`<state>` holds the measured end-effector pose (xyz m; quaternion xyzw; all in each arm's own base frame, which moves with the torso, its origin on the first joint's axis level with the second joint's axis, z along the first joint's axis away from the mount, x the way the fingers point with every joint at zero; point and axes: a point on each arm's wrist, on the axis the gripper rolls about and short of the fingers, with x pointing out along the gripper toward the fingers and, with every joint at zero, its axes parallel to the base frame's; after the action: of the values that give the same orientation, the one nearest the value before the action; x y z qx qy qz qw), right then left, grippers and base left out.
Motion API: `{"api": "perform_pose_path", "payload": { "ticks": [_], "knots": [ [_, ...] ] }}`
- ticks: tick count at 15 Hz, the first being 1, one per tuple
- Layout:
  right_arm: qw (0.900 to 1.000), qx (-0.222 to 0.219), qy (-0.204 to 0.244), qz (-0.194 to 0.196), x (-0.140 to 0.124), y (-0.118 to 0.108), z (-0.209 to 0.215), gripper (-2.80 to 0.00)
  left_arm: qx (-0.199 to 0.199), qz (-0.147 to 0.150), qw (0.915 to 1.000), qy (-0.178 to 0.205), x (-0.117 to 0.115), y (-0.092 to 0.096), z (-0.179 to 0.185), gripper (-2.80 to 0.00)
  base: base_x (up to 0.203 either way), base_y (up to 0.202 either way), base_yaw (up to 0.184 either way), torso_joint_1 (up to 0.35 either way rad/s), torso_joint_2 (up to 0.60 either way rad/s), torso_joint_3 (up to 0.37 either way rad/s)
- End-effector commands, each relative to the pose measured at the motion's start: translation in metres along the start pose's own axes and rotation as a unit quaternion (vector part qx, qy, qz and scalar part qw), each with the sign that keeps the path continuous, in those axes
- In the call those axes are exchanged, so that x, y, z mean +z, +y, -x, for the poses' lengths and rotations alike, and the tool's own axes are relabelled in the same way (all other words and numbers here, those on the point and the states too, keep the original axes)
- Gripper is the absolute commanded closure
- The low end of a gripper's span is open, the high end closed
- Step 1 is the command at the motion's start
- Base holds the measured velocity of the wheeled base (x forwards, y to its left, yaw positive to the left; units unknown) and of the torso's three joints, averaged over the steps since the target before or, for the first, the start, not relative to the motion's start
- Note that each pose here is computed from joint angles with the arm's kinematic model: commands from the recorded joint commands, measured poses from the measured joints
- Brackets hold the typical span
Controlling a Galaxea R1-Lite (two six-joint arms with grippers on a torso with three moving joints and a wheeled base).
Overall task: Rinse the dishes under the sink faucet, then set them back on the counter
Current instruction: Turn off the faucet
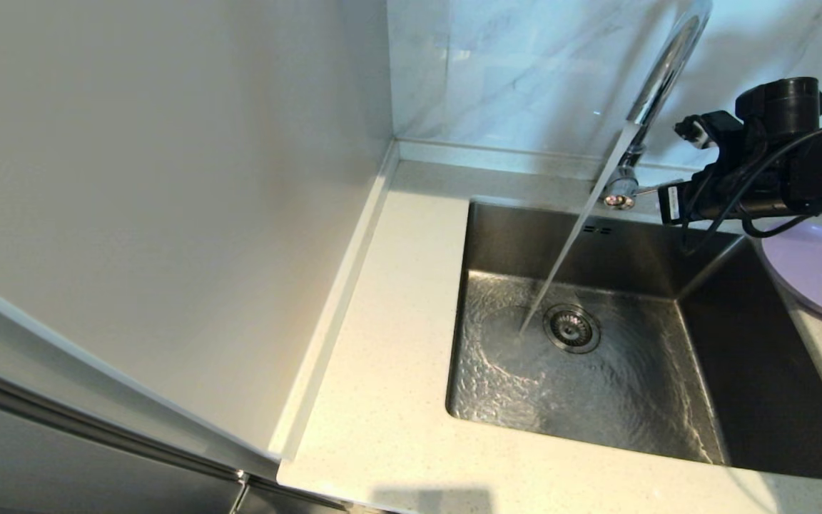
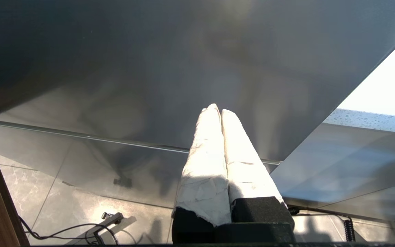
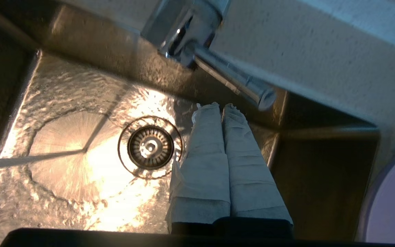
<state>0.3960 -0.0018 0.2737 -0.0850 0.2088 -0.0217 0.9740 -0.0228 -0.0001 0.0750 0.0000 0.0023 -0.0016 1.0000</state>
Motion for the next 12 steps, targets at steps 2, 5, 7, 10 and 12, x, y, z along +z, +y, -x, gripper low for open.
{"api": "perform_pose_path", "payload": {
  "ticks": [2,5,7,10,12],
  "knots": [
    [0.999,-0.006,-0.035,-0.004,0.012,-0.001,-0.009,0.0,0.0,0.0,1.0,0.0,0.0,0.0,0.0,0.0,0.0,0.0,0.0,0.0,0.0,0.0],
    [0.996,-0.017,-0.086,-0.005,0.023,-0.003,-0.014,0.0,0.0,0.0,1.0,0.0,0.0,0.0,0.0,0.0,0.0,0.0,0.0,0.0,0.0,0.0],
    [0.993,-0.024,-0.12,-0.006,0.03,-0.004,-0.013,0.0,-0.001,0.0,1.0,0.0,0.0,0.0,0.0,0.0,0.0,0.0,0.0,0.0,0.0,0.0],
    [0.99,-0.027,-0.135,-0.007,0.035,-0.005,-0.006,0.0,0.0,0.0,1.0,0.0,0.0,0.0,0.0,0.0,0.0,0.0,0.0,0.0,0.0,0.0],
    [0.991,-0.03,-0.134,-0.008,0.035,-0.009,0.002,0.0,0.0,0.0,1.0,0.0,0.0,0.0,0.0,0.0,0.0,0.0,0.0,0.0,0.0,0.0]
  ]
}}
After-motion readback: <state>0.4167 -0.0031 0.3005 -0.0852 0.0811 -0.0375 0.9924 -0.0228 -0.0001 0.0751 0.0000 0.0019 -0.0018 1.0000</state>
